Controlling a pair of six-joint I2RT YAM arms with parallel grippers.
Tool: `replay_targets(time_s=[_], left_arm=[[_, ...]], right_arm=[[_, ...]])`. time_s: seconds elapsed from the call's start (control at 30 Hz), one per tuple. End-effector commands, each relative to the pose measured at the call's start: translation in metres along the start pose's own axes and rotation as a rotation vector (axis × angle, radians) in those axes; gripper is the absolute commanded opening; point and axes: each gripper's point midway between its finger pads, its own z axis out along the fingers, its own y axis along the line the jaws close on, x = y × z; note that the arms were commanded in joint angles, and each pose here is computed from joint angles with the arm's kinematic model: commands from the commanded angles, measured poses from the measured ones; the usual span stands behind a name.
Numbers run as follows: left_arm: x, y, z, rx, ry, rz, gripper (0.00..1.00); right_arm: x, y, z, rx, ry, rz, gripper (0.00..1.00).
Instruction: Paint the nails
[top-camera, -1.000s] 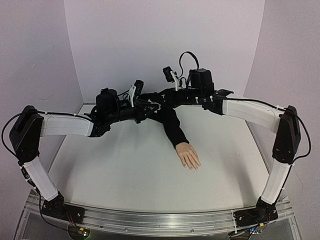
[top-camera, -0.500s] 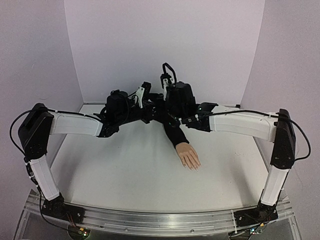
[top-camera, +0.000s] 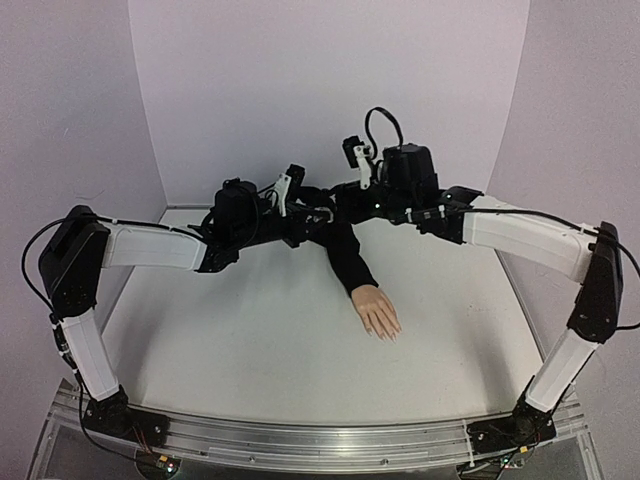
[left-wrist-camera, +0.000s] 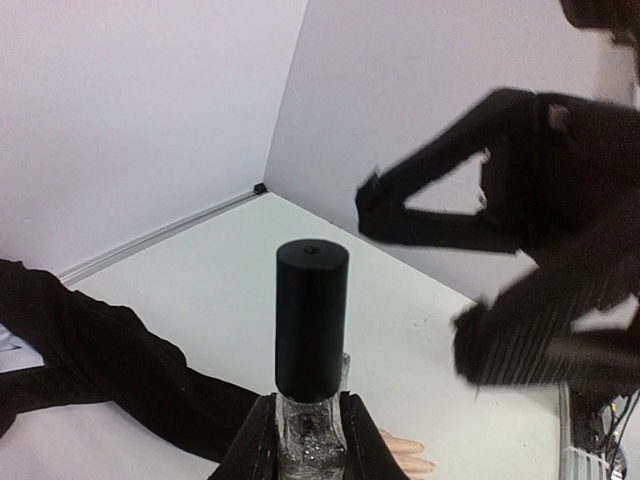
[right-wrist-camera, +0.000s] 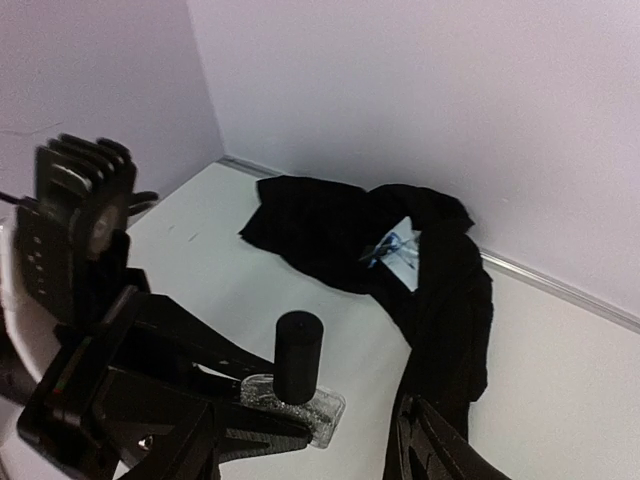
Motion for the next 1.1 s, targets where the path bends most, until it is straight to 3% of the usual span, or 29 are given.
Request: replay_targets(time_s=[0.0,0.13,0.37,0.5,0.63,0.7,0.77,0.83,0.93,0.97,1.07], left_arm=[[-0.027,-0.043,-0.015,0.189,-0.049,0.042,0.00],[-0.026,-0.057,-0.018,0.270,-0.039,0.039,0.00],[-0.027,-0.064,-0.021,0.307,-0.041,0.043,0.00],[-0.029,-0.065,-0.020,0.315,-0.042,0.049,0.00],[-0.031,-0.061,-0.019,0.289,-0.042,0.056,0.00],[-0.032,-0.054,-0.017,0.243,-0.049,0.052,0.00],[-0.039,-0.033,-0.014,0.115,-0.076,0.038,0.00],[-0.047,-0.003,-0.014,-0.065,-0.120,0.012,0.00],[-0.057,0.033,-0.017,-0.287,-0.164,-0.018,0.00],[-0.060,0.042,-0.019,-0.345,-0.182,-0.018,0.00],[-0.061,0.044,-0.017,-0.375,-0.188,-0.002,0.00]], right_arm=[[-0.016,0.027,-0.032,-0.403,0.007,0.028,0.61],[-0.018,0.036,-0.036,-0.566,0.028,0.050,0.54],[-0.013,0.048,-0.029,-0.685,0.067,0.080,0.38],[-0.008,0.048,-0.020,-0.696,0.083,0.091,0.23],[-0.006,0.047,-0.016,-0.687,0.085,0.094,0.00],[-0.006,0.043,-0.012,-0.649,0.085,0.103,0.00],[-0.002,0.033,-0.003,-0.520,0.072,0.095,0.00],[0.002,-0.008,0.011,-0.091,0.012,0.065,0.00],[-0.001,-0.033,-0.008,0.474,-0.083,-0.012,0.00],[0.002,-0.031,-0.012,0.566,-0.088,-0.018,0.00],[-0.006,-0.008,-0.009,0.552,-0.101,0.007,0.00]])
